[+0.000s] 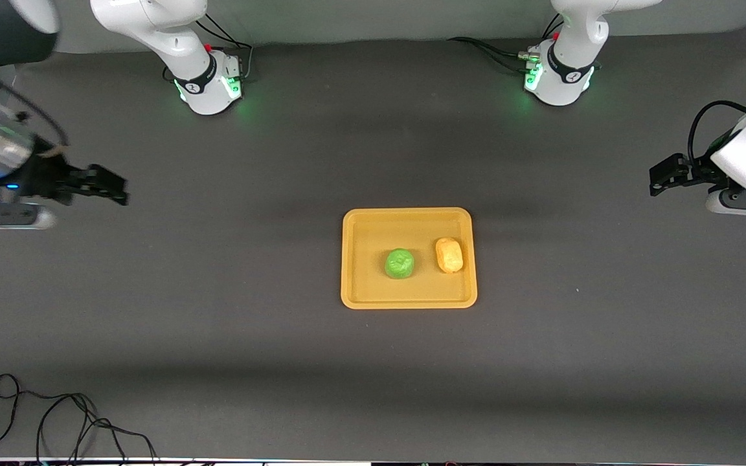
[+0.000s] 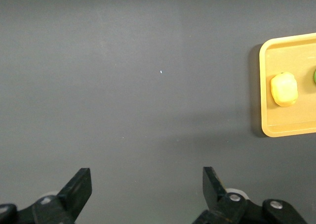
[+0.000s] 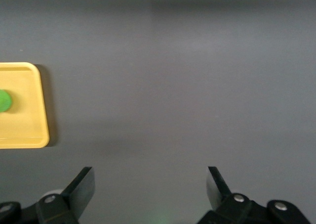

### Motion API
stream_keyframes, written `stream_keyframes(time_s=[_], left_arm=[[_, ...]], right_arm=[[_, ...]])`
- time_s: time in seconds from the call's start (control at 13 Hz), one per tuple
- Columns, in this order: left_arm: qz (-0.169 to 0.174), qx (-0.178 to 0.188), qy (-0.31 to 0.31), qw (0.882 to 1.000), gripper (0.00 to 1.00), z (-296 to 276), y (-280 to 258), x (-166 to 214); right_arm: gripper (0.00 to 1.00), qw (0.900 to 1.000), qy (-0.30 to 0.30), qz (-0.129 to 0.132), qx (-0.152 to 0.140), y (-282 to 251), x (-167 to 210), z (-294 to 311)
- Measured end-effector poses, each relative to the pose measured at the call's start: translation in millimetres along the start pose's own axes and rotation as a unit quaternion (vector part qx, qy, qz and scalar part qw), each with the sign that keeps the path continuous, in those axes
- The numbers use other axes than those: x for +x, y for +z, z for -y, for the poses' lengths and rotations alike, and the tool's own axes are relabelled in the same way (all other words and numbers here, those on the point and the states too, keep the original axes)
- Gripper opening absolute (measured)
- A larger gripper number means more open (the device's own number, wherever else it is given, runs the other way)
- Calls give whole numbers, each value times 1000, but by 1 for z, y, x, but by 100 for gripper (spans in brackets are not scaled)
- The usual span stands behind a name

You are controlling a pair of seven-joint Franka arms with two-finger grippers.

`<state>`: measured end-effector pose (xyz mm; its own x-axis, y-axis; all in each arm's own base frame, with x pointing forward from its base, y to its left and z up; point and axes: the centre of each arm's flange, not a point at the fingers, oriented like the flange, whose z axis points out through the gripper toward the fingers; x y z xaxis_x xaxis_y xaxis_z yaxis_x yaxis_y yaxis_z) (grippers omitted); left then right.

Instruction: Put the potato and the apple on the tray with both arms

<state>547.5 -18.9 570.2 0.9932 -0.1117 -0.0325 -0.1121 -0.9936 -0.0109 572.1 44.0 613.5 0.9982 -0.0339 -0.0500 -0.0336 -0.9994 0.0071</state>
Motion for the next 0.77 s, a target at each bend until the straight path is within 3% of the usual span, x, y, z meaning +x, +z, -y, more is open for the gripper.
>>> stream_keyframes(time_s=[0.23,0.77], left_arm=[[0,0,0,1000,100,0,0,0],[0,0,-1,1000,100,1,0,0]], right_arm=[[100,1000,0,-5,2,15,-2,-52],[100,1000,-1,-18,3,15,2,-54]])
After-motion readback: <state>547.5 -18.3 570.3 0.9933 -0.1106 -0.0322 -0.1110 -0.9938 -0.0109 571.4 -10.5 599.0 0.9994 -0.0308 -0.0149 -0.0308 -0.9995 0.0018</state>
